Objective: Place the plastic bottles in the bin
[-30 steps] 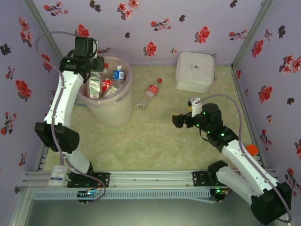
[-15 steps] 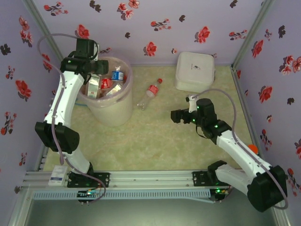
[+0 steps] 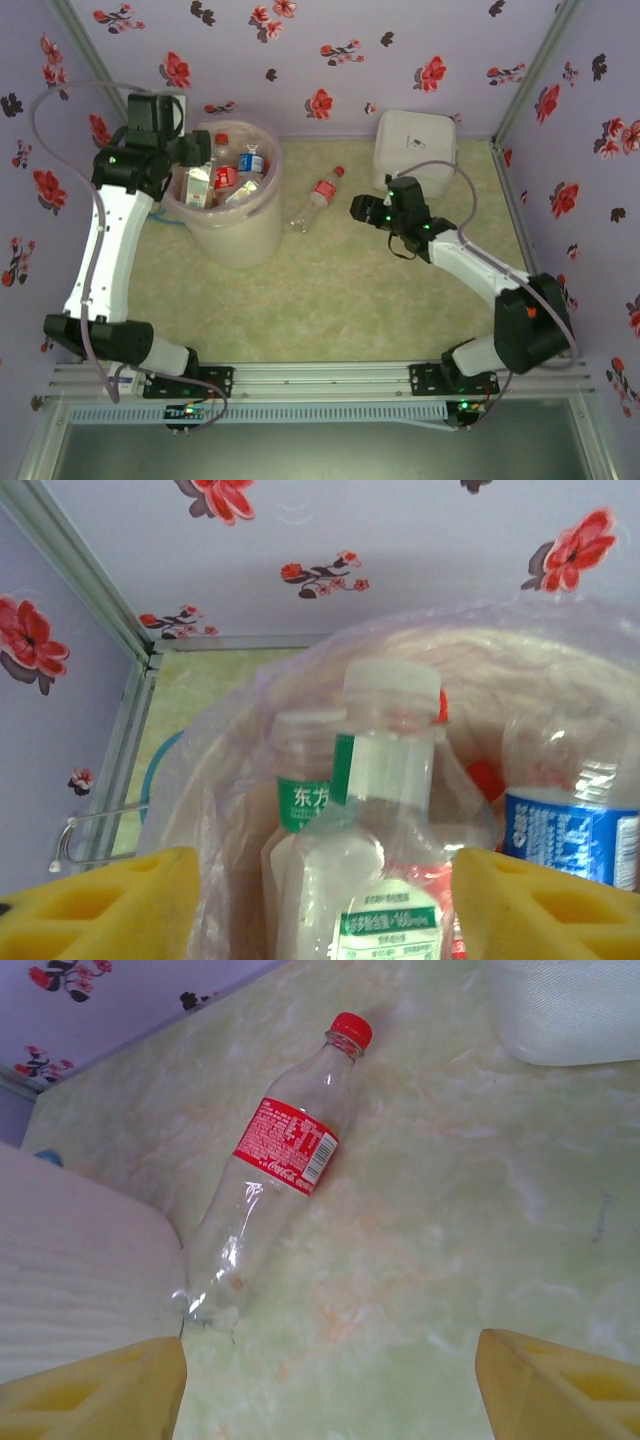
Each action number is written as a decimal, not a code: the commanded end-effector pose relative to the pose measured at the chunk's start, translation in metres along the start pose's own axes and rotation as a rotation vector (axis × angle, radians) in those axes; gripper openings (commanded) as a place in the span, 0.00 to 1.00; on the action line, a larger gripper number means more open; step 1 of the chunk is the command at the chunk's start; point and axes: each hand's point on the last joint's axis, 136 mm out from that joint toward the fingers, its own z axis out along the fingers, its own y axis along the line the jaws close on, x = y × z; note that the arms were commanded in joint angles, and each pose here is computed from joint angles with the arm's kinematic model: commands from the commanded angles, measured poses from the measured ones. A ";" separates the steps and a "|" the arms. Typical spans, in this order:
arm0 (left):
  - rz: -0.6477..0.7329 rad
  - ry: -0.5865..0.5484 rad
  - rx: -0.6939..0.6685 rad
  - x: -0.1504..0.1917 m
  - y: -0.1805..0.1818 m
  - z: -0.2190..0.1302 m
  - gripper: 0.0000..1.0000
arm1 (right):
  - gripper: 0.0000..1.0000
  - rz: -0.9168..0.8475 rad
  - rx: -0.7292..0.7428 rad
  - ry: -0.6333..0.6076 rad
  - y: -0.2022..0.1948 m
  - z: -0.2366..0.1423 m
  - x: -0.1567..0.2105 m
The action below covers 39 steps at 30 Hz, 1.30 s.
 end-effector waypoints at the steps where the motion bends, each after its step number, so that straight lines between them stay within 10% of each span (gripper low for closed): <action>1: -0.028 0.029 -0.010 0.023 0.003 0.019 0.62 | 0.76 0.058 -0.006 -0.098 0.025 0.019 -0.026; 17: -0.138 0.057 -0.053 0.054 0.039 0.022 0.57 | 0.87 0.026 0.130 -0.044 0.016 0.144 0.005; 39: -0.216 -0.251 0.133 0.002 0.018 -0.092 0.76 | 0.86 0.145 0.045 -0.147 0.043 0.161 0.006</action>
